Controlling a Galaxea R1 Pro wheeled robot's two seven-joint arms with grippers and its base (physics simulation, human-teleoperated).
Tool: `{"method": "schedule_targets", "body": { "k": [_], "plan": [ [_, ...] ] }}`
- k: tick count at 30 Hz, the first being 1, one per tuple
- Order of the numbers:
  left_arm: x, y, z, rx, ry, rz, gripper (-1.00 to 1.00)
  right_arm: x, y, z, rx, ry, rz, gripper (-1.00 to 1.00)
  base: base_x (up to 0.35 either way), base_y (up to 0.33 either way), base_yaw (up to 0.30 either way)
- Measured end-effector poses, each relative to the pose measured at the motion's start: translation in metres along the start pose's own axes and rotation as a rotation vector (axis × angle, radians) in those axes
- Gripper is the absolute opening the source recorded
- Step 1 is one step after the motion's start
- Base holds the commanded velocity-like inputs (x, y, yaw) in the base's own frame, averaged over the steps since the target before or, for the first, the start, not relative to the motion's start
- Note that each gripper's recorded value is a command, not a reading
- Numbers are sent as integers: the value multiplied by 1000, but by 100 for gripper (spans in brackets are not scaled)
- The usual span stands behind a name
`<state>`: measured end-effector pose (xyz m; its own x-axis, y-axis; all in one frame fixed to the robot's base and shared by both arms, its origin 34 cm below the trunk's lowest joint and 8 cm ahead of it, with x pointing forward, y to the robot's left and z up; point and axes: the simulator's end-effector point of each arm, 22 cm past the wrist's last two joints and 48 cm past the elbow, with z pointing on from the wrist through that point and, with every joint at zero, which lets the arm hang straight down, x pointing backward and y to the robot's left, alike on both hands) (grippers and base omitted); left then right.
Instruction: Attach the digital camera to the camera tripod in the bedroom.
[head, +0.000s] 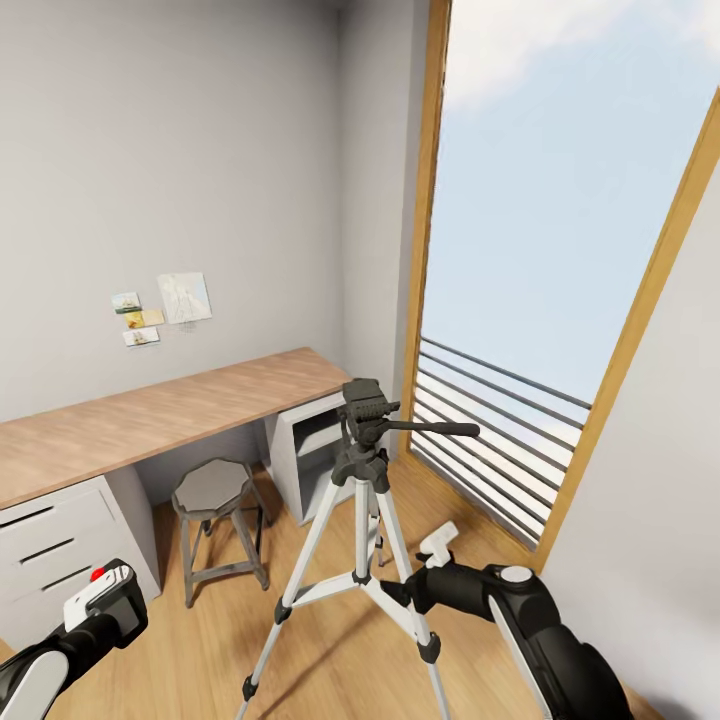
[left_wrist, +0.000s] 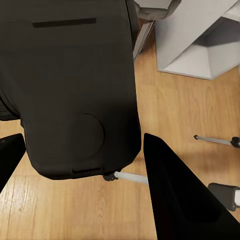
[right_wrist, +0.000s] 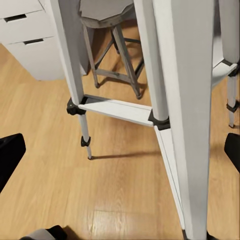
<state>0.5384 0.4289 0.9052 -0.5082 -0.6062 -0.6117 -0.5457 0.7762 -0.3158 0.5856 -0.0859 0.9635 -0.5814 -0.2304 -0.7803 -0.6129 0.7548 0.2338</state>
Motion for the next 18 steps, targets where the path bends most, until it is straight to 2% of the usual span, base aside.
{"method": "schedule_targets", "body": {
  "k": [12,18],
  "plan": [
    [0,0,0,-2,0,0,-100,-2,-10,5,18,3,-2,100,0,0,0],
    [0,1,0,-3,0,0,-100,-9,-14,7,22,-21,-17,100,0,0,0]
  ]
}}
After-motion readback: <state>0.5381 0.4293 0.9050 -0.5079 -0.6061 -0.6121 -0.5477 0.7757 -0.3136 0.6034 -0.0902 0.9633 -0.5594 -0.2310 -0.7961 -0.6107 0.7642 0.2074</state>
